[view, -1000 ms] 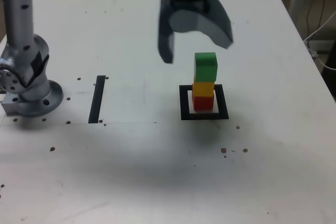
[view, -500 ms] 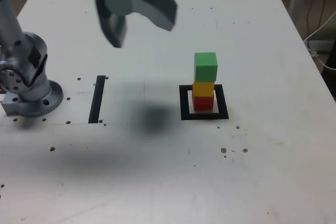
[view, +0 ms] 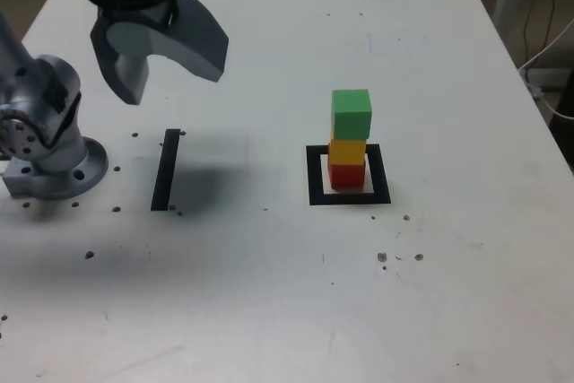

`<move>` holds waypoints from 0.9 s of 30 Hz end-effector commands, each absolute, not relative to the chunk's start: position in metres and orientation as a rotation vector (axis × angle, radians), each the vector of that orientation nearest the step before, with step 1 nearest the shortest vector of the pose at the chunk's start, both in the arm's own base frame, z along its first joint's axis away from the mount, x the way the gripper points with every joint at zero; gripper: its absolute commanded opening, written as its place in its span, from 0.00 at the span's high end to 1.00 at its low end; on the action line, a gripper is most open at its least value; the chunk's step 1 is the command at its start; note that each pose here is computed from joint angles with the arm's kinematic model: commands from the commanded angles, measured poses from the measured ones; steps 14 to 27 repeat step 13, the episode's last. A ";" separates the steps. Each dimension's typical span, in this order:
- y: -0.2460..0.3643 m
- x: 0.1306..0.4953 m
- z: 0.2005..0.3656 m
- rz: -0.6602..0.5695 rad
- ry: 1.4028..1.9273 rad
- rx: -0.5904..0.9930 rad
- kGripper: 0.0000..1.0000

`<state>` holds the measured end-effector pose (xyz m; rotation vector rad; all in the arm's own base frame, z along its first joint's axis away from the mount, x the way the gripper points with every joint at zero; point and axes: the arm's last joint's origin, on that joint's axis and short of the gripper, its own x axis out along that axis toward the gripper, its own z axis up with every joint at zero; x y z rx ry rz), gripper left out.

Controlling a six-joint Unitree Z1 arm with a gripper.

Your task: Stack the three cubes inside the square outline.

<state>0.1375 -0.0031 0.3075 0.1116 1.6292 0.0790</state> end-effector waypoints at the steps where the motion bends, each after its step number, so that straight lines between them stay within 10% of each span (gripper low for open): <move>1: -0.003 0.135 0.309 0.085 1.618 0.112 0.01; 27: -0.001 0.133 0.299 0.114 1.662 0.150 0.01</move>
